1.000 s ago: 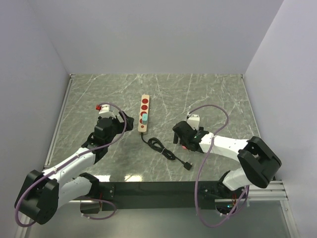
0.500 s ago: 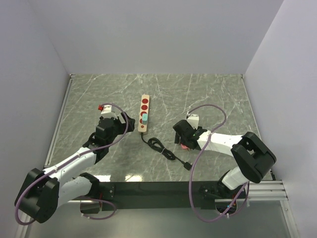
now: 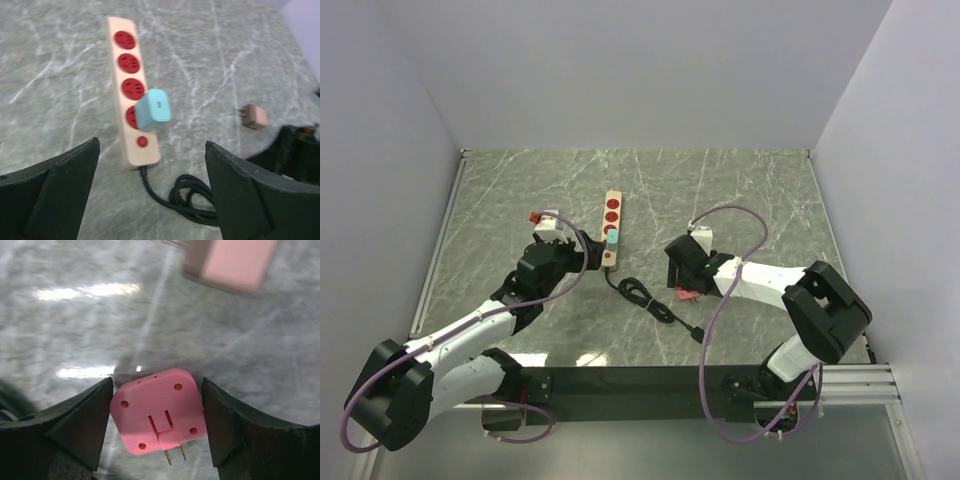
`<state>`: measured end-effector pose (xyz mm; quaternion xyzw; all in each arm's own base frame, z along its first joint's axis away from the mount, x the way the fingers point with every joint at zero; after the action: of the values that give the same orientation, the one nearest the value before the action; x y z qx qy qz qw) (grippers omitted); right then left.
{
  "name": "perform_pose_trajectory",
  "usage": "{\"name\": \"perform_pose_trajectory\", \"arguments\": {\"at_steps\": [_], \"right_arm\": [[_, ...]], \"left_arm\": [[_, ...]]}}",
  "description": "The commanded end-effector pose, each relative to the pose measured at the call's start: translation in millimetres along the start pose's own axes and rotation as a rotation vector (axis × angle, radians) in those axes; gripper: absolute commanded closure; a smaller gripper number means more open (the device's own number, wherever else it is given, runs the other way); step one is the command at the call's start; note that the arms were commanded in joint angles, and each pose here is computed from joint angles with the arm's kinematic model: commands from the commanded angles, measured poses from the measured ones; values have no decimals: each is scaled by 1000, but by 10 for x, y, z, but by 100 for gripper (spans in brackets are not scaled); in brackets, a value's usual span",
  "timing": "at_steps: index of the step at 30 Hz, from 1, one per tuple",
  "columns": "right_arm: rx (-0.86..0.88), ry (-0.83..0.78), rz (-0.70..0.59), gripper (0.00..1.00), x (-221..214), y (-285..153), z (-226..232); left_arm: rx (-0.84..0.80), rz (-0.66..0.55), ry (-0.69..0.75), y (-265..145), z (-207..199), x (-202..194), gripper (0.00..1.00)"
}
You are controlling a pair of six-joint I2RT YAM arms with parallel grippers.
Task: Insert the plug
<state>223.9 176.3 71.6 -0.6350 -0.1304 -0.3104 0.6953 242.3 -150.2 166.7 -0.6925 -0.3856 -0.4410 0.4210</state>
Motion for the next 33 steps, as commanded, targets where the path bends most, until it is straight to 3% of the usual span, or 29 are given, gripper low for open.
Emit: {"name": "perform_pose_trajectory", "arguments": {"at_steps": [1, 15, 28, 33], "right_arm": [[90, 8, -20, 100, 233, -63, 285], [430, 156, -177, 100, 936, -607, 968], [653, 173, -153, 100, 790, -916, 1440], [686, 170, -143, 100, 738, -980, 1510]], "left_arm": [[-113, -90, 37, -43, -172, 156, 9], [-476, -76, 233, -76, -839, -6, 12], [-332, -169, -19, 113, -880, 87, 10], [-302, -145, -27, 190, -882, 55, 13]]}}
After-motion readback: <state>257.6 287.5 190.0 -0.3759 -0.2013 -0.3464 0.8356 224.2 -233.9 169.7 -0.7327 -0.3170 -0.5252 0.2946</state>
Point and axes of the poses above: each gripper's point midway between its finger pads, its own y axis out along the fingers, its own z axis along the line the jaws close on, x = y × z, the point moved 7 cm from there along -y, back along the fingers, and after that the axes turned 10 degrees about y, right-handed, at the moved point
